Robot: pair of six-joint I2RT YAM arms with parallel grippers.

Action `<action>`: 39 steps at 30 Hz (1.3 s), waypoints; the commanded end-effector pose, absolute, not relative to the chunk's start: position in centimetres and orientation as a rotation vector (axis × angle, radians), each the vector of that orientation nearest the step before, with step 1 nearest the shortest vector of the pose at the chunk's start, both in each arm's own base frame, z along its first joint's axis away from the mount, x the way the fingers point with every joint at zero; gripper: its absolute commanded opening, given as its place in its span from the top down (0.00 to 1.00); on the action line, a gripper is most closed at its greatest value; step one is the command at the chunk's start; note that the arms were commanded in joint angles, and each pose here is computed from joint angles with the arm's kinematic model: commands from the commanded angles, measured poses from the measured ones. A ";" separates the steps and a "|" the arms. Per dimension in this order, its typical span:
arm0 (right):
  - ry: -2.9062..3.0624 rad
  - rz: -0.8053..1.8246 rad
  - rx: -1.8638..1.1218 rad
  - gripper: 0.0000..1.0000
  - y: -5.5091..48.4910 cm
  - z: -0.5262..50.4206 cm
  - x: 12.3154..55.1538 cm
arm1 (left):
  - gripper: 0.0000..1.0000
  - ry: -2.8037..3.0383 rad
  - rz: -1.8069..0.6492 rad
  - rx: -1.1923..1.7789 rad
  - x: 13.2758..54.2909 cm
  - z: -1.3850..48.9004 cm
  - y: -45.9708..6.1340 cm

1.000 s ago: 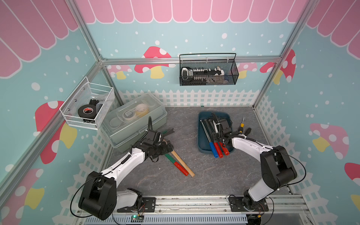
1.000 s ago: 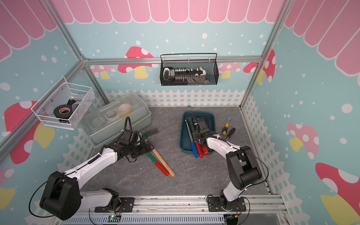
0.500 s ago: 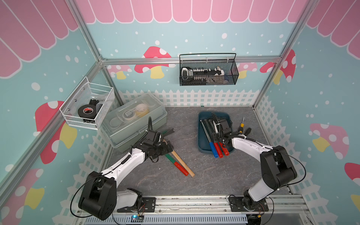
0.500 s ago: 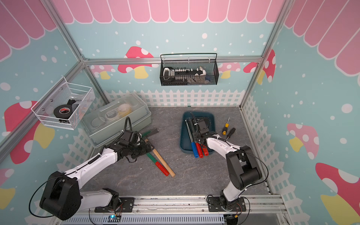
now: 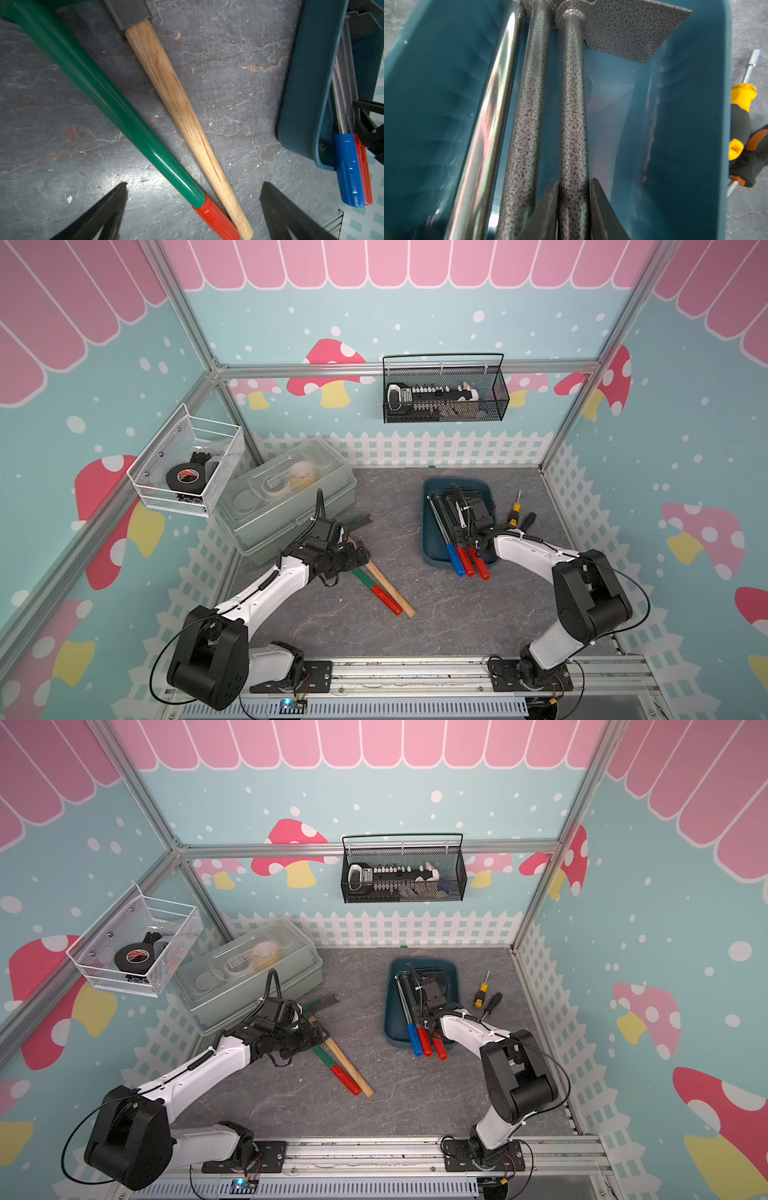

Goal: Put the small hoe into the storage box
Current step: Place the hoe in the storage box.

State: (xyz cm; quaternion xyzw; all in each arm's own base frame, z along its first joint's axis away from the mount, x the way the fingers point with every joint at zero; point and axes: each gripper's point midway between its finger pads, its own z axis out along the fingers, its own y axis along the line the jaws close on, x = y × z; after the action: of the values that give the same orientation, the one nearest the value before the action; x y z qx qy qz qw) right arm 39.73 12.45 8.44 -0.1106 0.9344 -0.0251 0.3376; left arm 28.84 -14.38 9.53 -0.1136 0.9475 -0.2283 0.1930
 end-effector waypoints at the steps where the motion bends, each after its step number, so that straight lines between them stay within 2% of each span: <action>1: 2.433 -0.079 -0.270 0.71 12.2 8.1 40.0 | 0.01 2.649 -0.652 -0.301 29.0 9.8 -14.5; 8: 2.416 -0.108 -0.269 0.68 11.9 9.3 40.2 | 0.01 2.647 -0.621 -0.289 28.9 9.6 -14.1; 12: 2.394 -0.142 -0.260 0.62 11.4 10.7 40.3 | 0.01 2.639 -0.607 -0.291 28.9 9.9 -13.9; 20: 2.326 -0.157 -0.259 0.44 10.9 14.6 40.0 | 0.01 2.625 -0.592 -0.310 29.2 10.2 -13.7; 24: 2.299 -0.149 -0.264 0.29 10.8 15.9 39.6 | 0.01 2.619 -0.585 -0.314 29.3 10.4 -13.6; 27: 2.280 -0.129 -0.269 0.25 10.9 16.7 39.2 | 0.01 2.610 -0.581 -0.314 29.4 10.6 -13.5; 29: 2.266 -0.110 -0.274 0.18 11.1 17.1 38.9 | 0.01 2.608 -0.575 -0.318 29.4 10.7 -13.4; 31: 2.251 -0.099 -0.284 0.06 11.4 17.7 38.6 | 0.01 2.606 -0.575 -0.321 29.4 10.7 -13.4; 33: 2.225 -0.090 -0.295 0.02 11.7 18.3 38.2 | 0.01 2.605 -0.575 -0.326 29.3 10.7 -13.3; 39: 2.172 -0.009 -0.324 0.01 13.4 20.3 36.9 | 0.01 2.597 -0.565 -0.331 29.2 10.8 -13.1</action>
State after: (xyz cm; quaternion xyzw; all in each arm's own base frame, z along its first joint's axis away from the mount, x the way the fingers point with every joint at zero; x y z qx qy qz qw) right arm 37.49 12.50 19.60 -0.1201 0.8861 -0.0195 0.4472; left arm 29.25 -13.58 10.35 -0.1161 0.9450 -0.2124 0.2199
